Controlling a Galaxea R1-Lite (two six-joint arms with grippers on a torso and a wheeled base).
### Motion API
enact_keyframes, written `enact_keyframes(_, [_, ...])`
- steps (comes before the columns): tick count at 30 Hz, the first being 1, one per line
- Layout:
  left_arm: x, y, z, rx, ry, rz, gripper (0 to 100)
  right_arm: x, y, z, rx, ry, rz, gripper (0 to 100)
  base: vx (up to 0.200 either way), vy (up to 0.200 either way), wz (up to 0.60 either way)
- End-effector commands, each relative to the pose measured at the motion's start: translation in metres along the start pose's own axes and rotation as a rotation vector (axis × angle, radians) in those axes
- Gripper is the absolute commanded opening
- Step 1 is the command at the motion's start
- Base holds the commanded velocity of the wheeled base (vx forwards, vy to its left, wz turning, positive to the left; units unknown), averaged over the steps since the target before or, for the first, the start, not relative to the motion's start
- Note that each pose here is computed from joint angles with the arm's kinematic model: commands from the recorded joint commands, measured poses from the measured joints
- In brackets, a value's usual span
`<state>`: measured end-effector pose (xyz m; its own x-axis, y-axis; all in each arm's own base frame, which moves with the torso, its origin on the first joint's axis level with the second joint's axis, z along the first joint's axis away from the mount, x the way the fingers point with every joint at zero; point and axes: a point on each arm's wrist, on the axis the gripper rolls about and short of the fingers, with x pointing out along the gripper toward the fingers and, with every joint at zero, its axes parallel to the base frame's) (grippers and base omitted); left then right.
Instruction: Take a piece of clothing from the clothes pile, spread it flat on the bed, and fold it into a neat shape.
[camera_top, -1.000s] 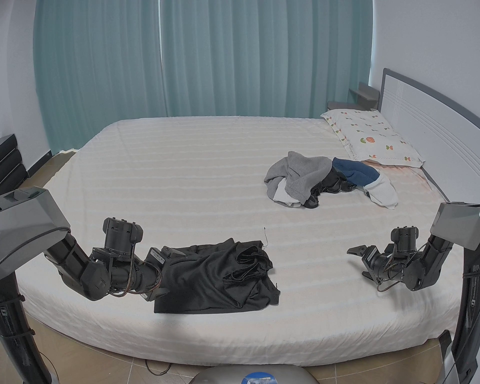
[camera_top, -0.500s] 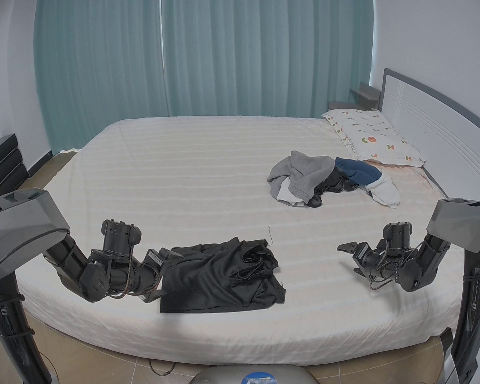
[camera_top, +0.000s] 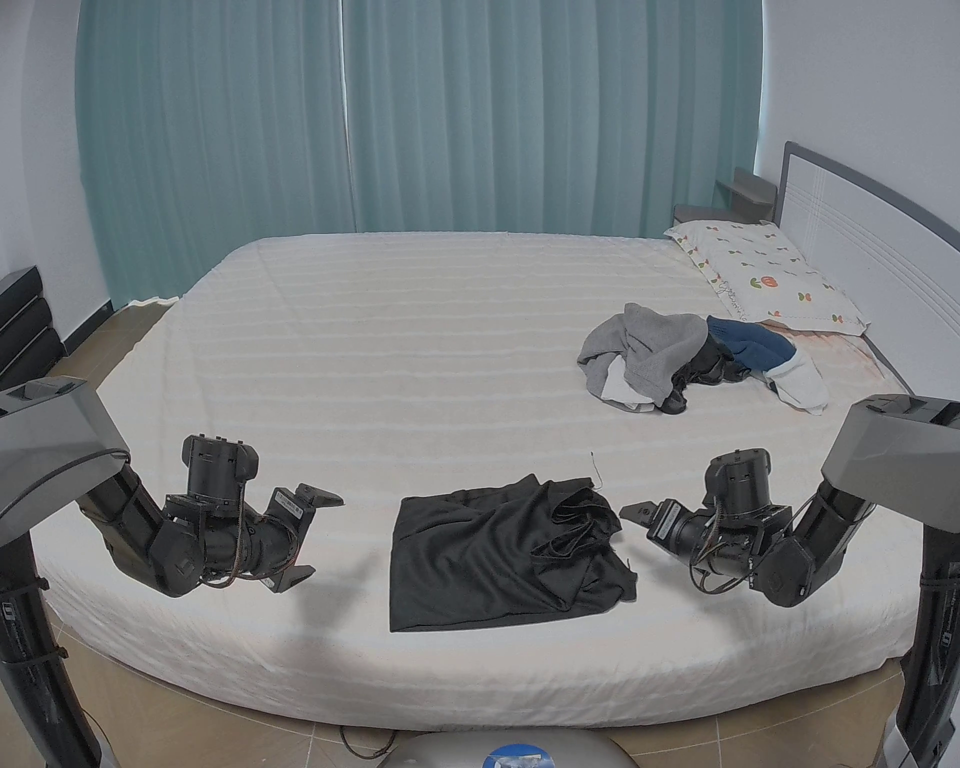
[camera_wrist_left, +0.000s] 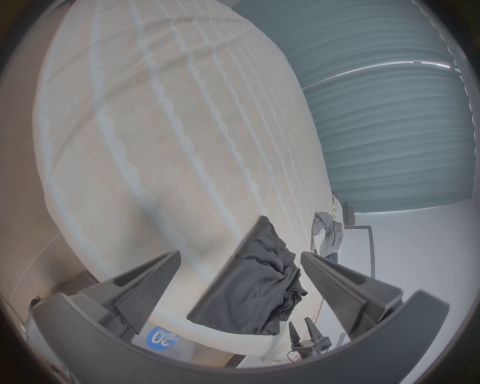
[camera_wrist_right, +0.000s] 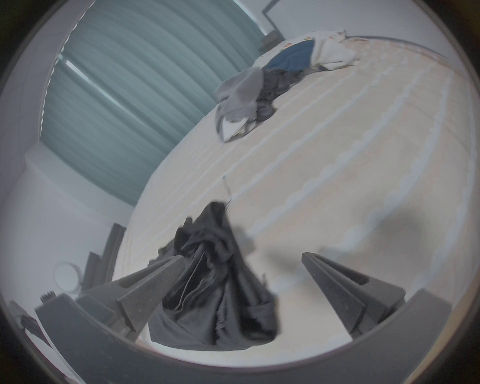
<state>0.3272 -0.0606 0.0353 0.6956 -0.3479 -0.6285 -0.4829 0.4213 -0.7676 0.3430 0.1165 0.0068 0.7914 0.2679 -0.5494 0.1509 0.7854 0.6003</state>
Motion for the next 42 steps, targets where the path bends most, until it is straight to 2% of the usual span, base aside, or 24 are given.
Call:
enact_keyframes(1, [0.002,0.003,0.002,-0.003,-0.003,0.006,100,0.000,0.026,-0.013,-0.079,0.011,0.011,100,0.000,0.200,0.00])
enact_keyframes(5, [0.003,0.004,0.002,-0.003,-0.003,0.007,100,-0.002,0.046,-0.009,-0.160,-0.002,-0.015,100,0.000,0.200,0.00])
enact_keyframes(9, [0.003,0.004,0.002,-0.002,-0.001,0.007,100,0.002,0.059,-0.009,-0.183,0.006,-0.050,100,0.000,0.050,0.00])
enact_keyframes(11, [0.003,0.004,0.001,0.001,-0.001,0.009,100,0.003,0.058,-0.017,-0.224,0.029,-0.108,100,0.000,0.000,0.00])
enact_keyframes(17, [0.003,0.004,0.001,0.010,-0.001,0.010,100,0.011,0.057,-0.025,-0.285,0.027,-0.173,100,0.000,0.000,0.00])
enact_keyframes(18, [0.003,0.004,0.001,0.014,0.000,0.012,100,0.012,0.054,-0.031,-0.341,0.046,-0.210,100,0.000,0.000,0.00])
enact_keyframes(19, [0.003,0.004,0.001,0.014,0.001,0.011,100,0.014,0.051,-0.034,-0.363,0.054,-0.233,100,0.000,0.000,0.00])
enact_keyframes(26, [0.004,0.005,0.001,0.016,0.000,0.013,100,0.019,0.035,-0.040,-0.447,0.066,-0.325,100,0.000,0.000,0.00])
enact_keyframes(34, [0.004,0.005,0.001,0.016,0.000,0.013,100,0.001,0.007,-0.027,-0.425,0.086,-0.397,100,0.000,0.000,0.00])
enact_keyframes(38, [0.005,0.005,0.000,0.018,0.000,0.015,100,-0.015,-0.020,-0.010,-0.371,0.105,-0.436,100,0.000,0.000,0.00])
enact_keyframes(41, [0.005,0.005,-0.001,0.019,0.000,0.016,100,-0.023,-0.028,-0.004,-0.324,0.126,-0.410,100,0.000,0.000,0.00])
enact_keyframes(42, [0.005,0.005,-0.001,0.019,0.000,0.016,100,-0.029,-0.031,0.003,-0.291,0.130,-0.358,100,0.000,0.000,0.00])
